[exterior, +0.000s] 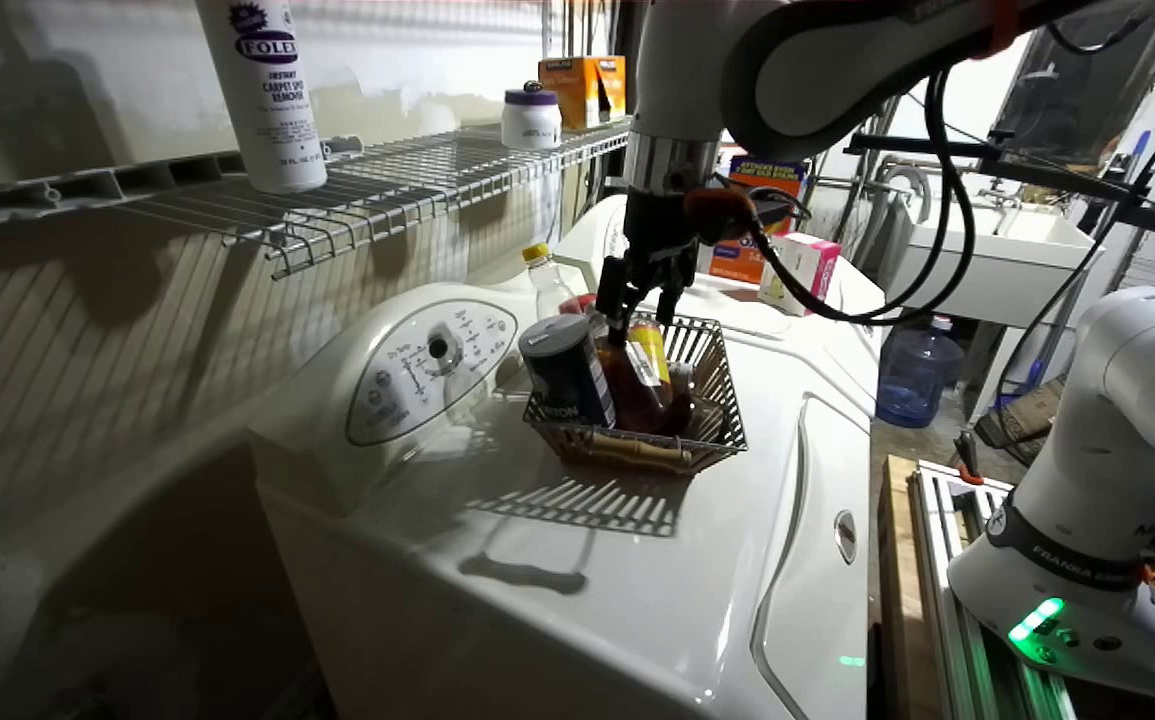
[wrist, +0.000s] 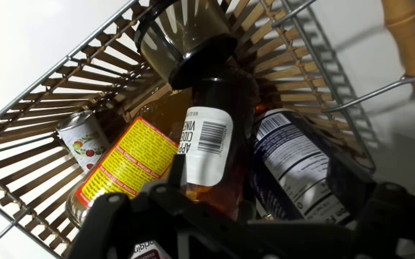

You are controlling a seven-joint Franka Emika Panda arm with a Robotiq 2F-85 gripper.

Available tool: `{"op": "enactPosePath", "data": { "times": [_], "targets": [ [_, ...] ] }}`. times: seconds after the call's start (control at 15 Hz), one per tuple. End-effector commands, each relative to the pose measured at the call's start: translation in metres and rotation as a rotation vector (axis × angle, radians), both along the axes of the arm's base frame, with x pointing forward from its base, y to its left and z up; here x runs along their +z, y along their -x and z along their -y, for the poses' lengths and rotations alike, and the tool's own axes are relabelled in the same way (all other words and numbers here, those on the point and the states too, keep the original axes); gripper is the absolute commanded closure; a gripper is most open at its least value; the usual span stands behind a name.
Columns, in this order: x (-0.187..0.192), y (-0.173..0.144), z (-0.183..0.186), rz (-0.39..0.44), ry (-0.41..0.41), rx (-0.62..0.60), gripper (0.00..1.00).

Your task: Pick up the bottle and place it on the shelf

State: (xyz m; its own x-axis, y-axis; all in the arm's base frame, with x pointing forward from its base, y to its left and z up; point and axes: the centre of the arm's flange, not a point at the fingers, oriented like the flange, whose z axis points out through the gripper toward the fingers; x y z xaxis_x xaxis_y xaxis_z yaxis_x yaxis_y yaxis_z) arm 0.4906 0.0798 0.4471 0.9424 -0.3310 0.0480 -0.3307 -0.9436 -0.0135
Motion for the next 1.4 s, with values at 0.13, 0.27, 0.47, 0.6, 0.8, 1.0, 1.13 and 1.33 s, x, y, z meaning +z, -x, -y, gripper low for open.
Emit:
{"op": "enactPosePath", "data": {
  "times": [0.13,0.27,0.47,0.6,0.8,1.0,1.13,1.33],
  "targets": [
    [-0.018,-0.002,0.025,0.041,-0.133,-0.086,0.00],
    [-0.019,0.002,0.033,0.073,-0.161,-0.077,0.00],
    [-0.022,0.003,0.042,0.115,-0.152,-0.052,0.00],
    [-0.028,0.003,0.047,0.132,-0.146,-0.027,0.00],
    [-0.035,0.005,0.053,0.151,-0.131,0.008,0.00],
    [-0.040,0.007,0.060,0.172,-0.118,0.015,0.00],
    [-0.043,0.007,0.065,0.192,-0.116,0.010,0.00],
    [-0.048,0.005,0.070,0.234,-0.122,-0.003,0.00]
  ]
}}
